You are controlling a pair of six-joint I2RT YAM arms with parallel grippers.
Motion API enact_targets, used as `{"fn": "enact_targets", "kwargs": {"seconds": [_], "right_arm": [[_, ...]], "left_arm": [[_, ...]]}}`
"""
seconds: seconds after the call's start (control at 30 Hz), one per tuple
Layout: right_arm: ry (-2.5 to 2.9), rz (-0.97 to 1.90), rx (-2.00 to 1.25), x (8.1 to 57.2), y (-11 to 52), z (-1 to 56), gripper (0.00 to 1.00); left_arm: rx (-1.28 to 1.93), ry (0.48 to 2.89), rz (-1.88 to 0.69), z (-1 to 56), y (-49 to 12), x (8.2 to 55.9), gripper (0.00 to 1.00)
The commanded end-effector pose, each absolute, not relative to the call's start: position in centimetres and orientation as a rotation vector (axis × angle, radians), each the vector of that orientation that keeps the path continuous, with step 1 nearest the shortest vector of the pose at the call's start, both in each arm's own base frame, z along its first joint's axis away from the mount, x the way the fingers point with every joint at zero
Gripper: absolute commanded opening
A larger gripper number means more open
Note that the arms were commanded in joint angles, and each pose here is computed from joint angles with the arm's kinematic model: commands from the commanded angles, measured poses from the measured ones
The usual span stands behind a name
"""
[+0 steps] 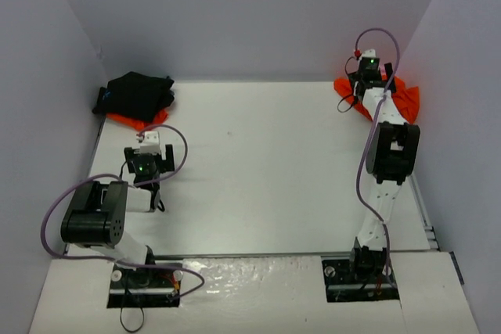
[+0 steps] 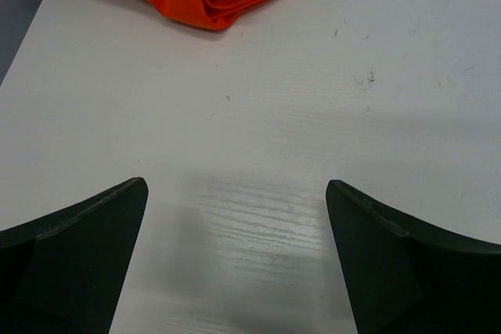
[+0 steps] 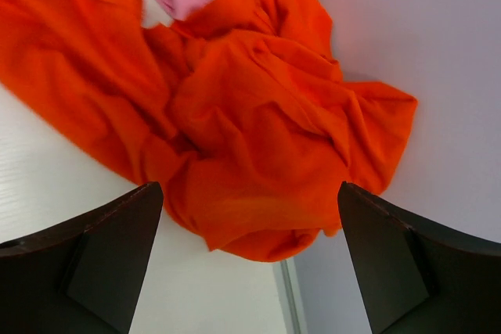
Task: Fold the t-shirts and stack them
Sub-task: Grab the tshirt from the pile, then move the tshirt to the center of the board
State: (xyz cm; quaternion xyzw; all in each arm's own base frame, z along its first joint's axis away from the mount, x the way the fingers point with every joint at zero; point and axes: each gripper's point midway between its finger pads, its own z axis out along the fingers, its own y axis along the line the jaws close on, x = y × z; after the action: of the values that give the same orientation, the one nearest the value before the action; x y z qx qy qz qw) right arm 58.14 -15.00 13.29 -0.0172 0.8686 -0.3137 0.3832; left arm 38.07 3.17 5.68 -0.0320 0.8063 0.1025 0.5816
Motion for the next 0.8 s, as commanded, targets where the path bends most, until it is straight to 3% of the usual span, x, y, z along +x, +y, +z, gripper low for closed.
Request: {"fn": "enact_targets", "kwargs": {"seconds": [0.0,0.37,0.4,0.5,0.53,0.57,0.77], "right_arm": [[2.176,-0.882,0.057,57.9,-17.7,15.6,0.92],[2.340,-0.928,0.015,56.1,-20.1,8.8,0.81],[2.357,-0.932,0.001,56.1,-20.1,8.2,0.75],[2.370,-0.934,0.007,56.2,-20.3,7.3,0.38],[2.370,-0.927,0.013,56.2,-20.2,7.2,0.23],[2.370,-0.917,0.019,56.3,-20.1,7.1,0.00],[2.328,-0.837,0.036,56.3,-19.1,9.3,0.00]], "left_arm": [[-0.076,1.761,0.218,9.4,2.8,40.1,0.97],[-0.067,1.764,0.215,9.4,2.7,40.1,0.97],[-0.060,1.765,0.207,9.4,2.5,40.2,0.97],[-0.057,1.764,0.203,9.4,2.5,40.2,0.97],[-0.057,1.763,0.203,9.4,2.5,40.2,0.97],[-0.057,1.763,0.203,9.4,2.5,40.2,0.97],[-0.057,1.764,0.203,9.4,2.5,40.2,0.97]]}}
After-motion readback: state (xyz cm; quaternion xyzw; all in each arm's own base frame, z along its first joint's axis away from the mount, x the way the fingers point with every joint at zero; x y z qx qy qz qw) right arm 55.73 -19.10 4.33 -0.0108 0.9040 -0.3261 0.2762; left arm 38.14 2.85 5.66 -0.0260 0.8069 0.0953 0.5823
